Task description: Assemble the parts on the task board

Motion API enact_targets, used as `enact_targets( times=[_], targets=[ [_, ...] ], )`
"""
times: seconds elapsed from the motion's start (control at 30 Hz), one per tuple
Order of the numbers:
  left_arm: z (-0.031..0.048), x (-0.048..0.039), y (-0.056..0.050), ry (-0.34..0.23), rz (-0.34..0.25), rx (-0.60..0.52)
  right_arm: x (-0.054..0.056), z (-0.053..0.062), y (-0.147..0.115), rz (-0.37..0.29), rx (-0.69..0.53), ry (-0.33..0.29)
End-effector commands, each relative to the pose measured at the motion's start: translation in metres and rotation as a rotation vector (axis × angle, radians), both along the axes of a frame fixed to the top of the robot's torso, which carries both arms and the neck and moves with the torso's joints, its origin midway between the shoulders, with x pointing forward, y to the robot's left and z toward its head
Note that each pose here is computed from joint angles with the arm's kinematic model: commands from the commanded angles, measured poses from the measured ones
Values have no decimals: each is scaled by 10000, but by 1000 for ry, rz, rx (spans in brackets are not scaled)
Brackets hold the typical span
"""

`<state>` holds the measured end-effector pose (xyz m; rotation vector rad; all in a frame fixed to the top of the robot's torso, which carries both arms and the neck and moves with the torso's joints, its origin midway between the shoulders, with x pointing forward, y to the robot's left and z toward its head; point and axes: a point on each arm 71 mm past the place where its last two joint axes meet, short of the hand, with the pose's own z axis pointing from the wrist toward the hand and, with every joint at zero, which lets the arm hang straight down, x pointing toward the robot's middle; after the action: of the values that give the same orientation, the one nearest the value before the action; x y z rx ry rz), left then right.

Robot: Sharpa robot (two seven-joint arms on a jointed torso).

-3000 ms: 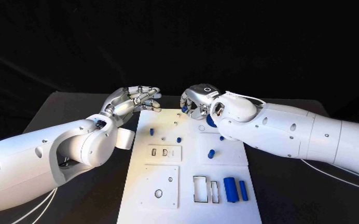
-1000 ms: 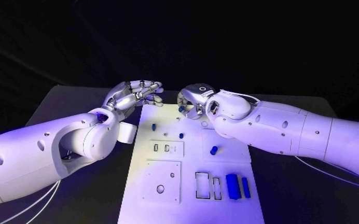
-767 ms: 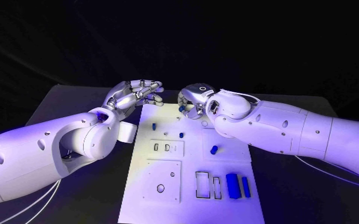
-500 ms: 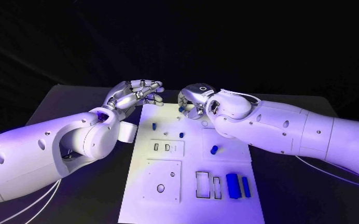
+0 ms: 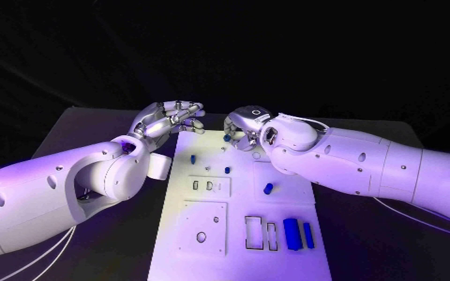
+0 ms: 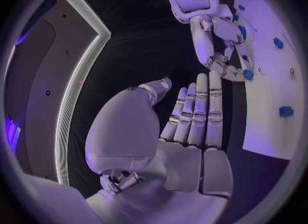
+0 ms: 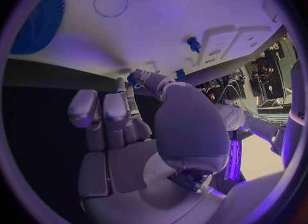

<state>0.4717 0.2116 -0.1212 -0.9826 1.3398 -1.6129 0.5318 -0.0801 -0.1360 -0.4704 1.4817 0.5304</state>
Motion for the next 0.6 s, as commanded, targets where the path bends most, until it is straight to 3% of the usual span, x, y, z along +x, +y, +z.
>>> enact_targets(
  times=[0.03, 0.6],
  targets=[
    [16, -6, -24, -11, -23, -4, -14, 1, -30, -1, 4, -5],
    [13, 6, 28, -11, -10, 0, -119, 148, -512, -57, 99, -28]
  ],
)
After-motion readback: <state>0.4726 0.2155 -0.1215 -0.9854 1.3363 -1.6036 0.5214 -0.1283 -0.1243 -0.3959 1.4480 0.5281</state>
